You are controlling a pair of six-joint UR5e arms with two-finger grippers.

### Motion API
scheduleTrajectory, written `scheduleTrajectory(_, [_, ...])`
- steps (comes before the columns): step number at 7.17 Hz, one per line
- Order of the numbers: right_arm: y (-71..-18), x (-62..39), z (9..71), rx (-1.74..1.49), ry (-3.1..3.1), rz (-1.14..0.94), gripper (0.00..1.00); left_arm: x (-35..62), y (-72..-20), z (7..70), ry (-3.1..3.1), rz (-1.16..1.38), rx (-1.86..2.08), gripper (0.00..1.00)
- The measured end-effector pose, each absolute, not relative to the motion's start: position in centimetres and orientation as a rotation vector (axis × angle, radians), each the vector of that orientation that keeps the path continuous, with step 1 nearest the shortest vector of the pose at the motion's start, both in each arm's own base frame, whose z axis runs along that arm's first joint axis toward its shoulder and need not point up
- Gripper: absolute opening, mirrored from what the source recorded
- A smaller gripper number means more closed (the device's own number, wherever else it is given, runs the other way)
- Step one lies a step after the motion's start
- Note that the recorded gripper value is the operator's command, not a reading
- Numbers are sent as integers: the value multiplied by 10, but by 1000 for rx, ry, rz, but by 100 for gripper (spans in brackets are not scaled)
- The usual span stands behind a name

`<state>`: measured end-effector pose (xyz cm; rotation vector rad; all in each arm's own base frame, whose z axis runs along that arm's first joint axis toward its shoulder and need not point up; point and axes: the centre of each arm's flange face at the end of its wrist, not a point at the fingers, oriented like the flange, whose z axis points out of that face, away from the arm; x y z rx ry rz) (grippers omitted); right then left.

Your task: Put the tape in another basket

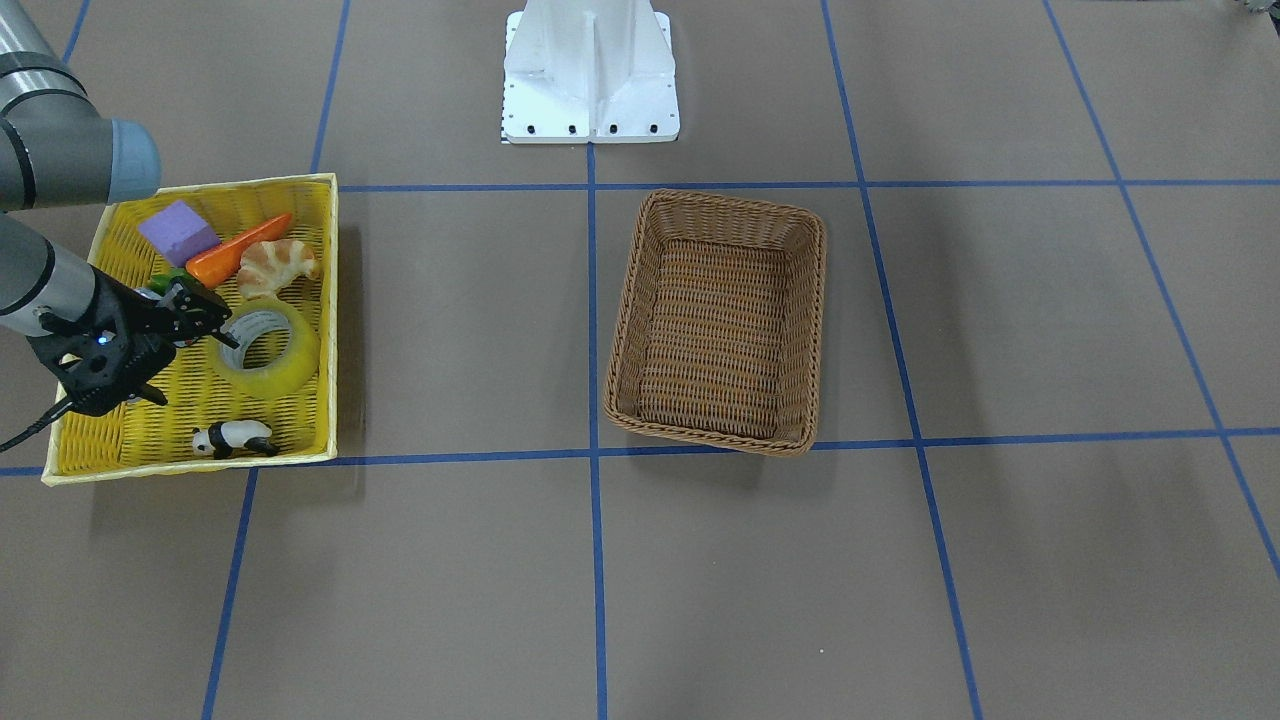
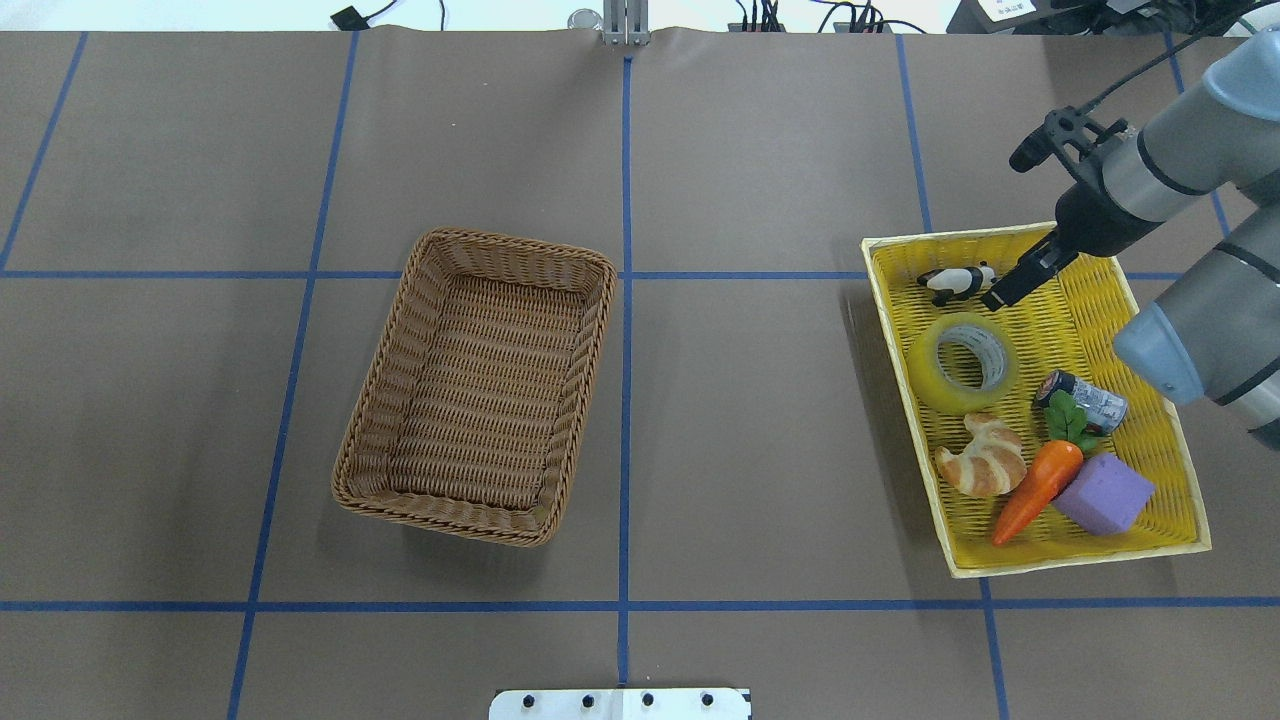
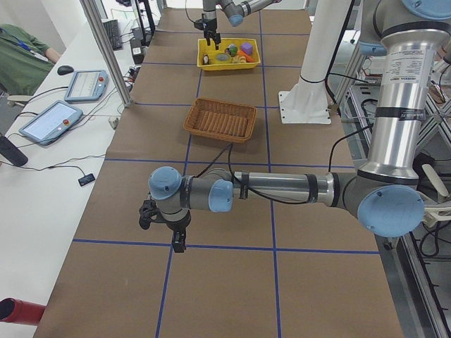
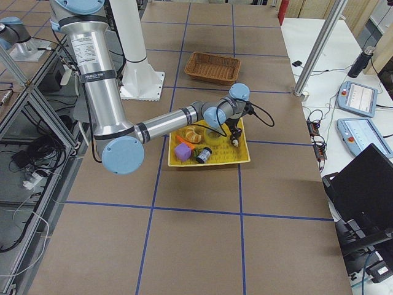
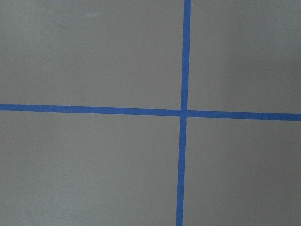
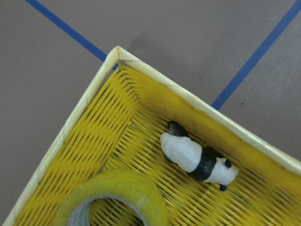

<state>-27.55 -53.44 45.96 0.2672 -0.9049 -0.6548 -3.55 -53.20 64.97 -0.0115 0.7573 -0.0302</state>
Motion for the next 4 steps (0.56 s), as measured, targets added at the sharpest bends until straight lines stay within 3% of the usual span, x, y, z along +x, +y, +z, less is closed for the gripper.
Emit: scheduleTrajectory(4, [-524, -305, 480, 210, -899, -688, 100, -35, -534, 646, 759, -27, -4, 98])
